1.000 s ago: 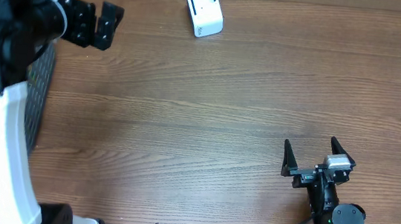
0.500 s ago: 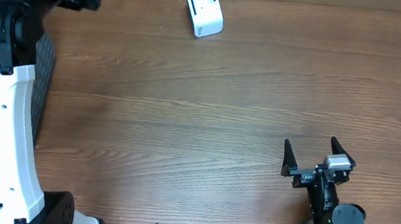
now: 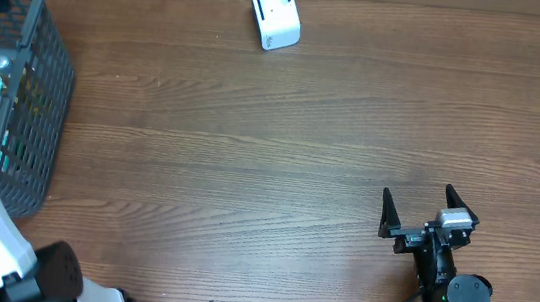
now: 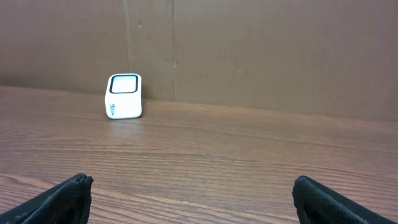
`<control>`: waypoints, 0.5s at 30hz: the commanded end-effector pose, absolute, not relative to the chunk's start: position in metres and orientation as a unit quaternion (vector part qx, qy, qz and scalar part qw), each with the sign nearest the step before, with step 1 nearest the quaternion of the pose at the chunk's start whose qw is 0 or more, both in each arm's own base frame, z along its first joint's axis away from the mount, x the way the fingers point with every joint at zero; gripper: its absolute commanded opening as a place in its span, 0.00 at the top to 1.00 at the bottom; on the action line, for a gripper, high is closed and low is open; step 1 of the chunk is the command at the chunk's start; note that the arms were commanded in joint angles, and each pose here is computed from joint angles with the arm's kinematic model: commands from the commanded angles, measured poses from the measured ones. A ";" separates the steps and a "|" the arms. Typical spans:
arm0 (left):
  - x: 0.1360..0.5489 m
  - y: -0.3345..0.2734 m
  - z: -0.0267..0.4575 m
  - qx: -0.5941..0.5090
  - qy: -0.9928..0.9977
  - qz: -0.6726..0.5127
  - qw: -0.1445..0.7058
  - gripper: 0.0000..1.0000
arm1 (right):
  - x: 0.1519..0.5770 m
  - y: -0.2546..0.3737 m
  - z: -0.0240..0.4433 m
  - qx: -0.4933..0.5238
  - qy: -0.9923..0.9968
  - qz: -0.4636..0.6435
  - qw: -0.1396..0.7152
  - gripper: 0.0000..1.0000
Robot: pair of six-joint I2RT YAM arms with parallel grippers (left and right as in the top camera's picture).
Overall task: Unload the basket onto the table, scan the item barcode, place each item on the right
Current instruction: 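Reach the left gripper into the grey basket toward the yellow bottle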
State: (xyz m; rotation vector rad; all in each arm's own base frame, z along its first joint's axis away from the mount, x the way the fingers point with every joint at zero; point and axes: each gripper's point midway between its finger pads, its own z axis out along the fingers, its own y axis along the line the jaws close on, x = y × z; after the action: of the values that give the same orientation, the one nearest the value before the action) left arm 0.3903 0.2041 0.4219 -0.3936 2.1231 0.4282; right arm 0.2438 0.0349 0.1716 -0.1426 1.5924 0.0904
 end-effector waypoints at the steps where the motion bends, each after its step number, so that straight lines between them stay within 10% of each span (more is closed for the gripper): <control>1: 0.398 0.227 0.389 -0.175 0.878 0.086 0.437 0.00 | 0.244 0.034 0.170 -0.064 0.713 0.040 0.697 0.00; 15: 0.421 0.266 0.259 -0.144 0.930 -0.053 0.334 0.00 | 0.244 0.034 0.170 -0.064 0.713 0.040 0.697 0.00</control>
State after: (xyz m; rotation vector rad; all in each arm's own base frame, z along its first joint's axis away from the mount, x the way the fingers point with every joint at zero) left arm 0.4109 0.2700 0.2757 -0.4657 2.4005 -0.0745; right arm 0.2439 0.0349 0.1715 -0.1423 1.5924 0.0901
